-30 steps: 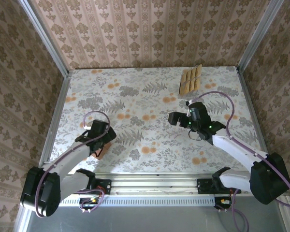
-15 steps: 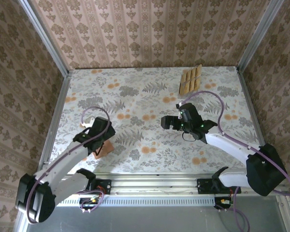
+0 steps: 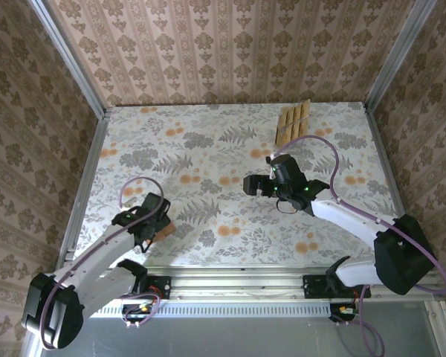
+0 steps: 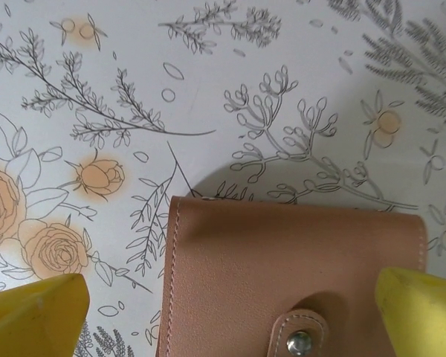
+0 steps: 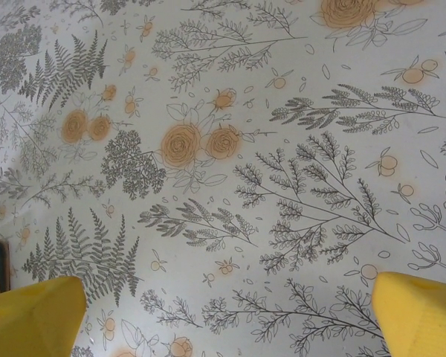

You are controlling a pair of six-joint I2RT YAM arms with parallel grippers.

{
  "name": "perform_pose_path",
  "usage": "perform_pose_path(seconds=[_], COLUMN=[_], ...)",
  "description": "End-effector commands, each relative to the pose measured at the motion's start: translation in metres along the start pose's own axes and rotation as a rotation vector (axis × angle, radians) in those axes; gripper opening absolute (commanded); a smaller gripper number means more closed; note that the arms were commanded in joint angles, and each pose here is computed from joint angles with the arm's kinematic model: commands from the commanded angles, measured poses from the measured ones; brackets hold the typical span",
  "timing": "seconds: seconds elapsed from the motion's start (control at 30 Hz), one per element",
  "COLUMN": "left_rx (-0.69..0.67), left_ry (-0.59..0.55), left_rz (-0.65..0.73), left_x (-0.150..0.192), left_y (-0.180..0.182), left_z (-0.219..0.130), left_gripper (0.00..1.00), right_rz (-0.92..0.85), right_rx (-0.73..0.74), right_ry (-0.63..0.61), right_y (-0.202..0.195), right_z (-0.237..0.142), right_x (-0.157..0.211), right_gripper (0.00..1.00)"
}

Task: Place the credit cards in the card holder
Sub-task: Move the card holder to the center of the table.

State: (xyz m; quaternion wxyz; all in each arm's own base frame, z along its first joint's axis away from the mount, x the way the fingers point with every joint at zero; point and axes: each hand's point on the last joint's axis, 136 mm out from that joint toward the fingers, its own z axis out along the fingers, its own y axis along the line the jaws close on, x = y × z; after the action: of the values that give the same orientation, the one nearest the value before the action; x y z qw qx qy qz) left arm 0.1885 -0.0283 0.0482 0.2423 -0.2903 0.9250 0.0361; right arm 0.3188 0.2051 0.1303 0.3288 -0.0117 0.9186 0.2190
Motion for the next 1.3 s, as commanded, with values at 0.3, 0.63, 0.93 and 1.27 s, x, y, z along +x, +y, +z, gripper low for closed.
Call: perform_pose_path(seconds=[0.3,0.63,0.93,1.27], left_rx=[0.164,0.320,0.460,0.464], left_ry=[0.071,0.055,0.063,0.014], left_rz=[0.089,0.155,0.252,0.332], left_x=[0.012,0.020,0.032,-0.016], left_y=[-0.054,-0.125,-0.215,-0.228], left_z=[0.009,-0.008,-0.025,-0.028], left_gripper=[1.00,1.00,1.00,1.00], right_rz=[-0.015,0.002,0.024,-0.002], right_rx=[0.026,0.028,0.030,-0.030], right_ry=[0.004,0.010,0.038,0.137], right_y=[0.000,-0.002,-0.006,0.022], right_z=[0.000,-0.003,-0.005,0.010], right_x=[-0.003,0.001,0.012,0.056], right_gripper=[1.00,1.00,0.98,0.94])
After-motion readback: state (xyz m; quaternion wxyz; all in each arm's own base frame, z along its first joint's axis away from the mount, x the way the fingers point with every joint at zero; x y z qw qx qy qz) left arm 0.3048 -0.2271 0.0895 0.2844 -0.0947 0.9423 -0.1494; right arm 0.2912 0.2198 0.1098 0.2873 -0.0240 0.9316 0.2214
